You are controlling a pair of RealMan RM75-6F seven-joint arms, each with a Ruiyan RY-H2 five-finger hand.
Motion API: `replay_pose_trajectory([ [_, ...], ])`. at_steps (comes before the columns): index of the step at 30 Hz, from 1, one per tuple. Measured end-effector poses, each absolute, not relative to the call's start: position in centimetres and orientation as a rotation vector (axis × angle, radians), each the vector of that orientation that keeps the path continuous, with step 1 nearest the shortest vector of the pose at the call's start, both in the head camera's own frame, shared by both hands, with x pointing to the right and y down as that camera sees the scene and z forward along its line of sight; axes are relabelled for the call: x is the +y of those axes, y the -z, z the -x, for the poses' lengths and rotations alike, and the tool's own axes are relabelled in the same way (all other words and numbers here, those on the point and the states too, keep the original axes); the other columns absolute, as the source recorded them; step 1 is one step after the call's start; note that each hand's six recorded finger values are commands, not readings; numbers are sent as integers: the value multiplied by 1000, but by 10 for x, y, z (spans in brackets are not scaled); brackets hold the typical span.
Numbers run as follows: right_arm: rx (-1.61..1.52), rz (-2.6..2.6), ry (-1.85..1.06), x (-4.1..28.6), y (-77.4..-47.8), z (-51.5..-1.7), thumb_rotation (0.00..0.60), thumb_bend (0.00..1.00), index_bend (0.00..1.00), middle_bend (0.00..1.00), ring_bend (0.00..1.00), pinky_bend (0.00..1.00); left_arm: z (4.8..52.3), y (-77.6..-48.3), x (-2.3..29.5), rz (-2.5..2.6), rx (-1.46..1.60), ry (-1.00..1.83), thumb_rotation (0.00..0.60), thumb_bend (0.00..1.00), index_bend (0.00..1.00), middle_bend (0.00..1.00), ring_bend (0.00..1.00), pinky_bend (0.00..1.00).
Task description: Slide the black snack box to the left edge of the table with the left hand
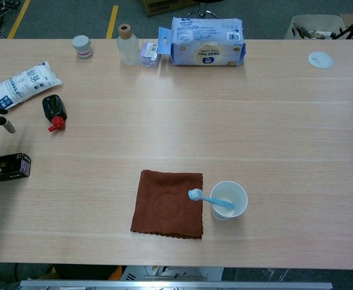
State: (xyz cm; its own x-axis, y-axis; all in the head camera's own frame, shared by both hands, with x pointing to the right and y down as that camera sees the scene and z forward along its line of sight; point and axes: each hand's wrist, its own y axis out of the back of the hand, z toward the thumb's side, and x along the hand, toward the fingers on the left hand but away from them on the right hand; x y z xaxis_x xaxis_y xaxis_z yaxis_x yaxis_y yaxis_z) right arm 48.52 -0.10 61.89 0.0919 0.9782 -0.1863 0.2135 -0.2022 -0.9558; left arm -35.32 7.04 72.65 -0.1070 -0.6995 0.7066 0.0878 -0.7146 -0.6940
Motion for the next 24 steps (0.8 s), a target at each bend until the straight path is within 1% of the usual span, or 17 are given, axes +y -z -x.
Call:
replay_pose_trajectory([
  [3,-1218,1555,-1184,-1,-619,-485,600,207,144,150,134,367,351,-723,67,1650,729,1849,600,76,167,5,0,23],
  [6,-1219,1555,-1180,0,-618,-484,600,207,144,150,135,367,347,-716,61,1681,846,1780,600,76,222,42,0,32],
  [8,-1220,1556,-1175,0,-617,-484,600,207,144,150,135,366,345,-710,56,1699,949,1712,600,76,274,66,14,67],
  [10,-1218,1557,-1171,1,-617,-483,600,207,144,150,135,366,344,-700,49,1721,1095,1610,600,76,316,94,48,119],
  [14,-1212,1556,-1156,5,-614,-479,600,207,144,150,135,367,347,-672,35,1747,1399,1321,600,76,356,137,84,139],
  [16,-1208,1554,-1152,7,-613,-478,600,207,144,150,135,367,349,-658,31,1747,1483,1168,600,76,365,152,96,160],
  [18,-1204,1550,-1152,12,-612,-477,600,207,144,150,135,366,351,-643,31,1739,1506,1012,600,76,367,154,98,168],
  [20,-1202,1543,-1156,17,-611,-476,600,207,144,150,135,366,355,-634,34,1714,1458,914,600,76,368,152,98,169],
  [24,-1209,1521,-1167,28,-606,-476,600,207,144,150,135,366,366,-633,47,1642,1298,892,600,76,369,149,98,169],
])
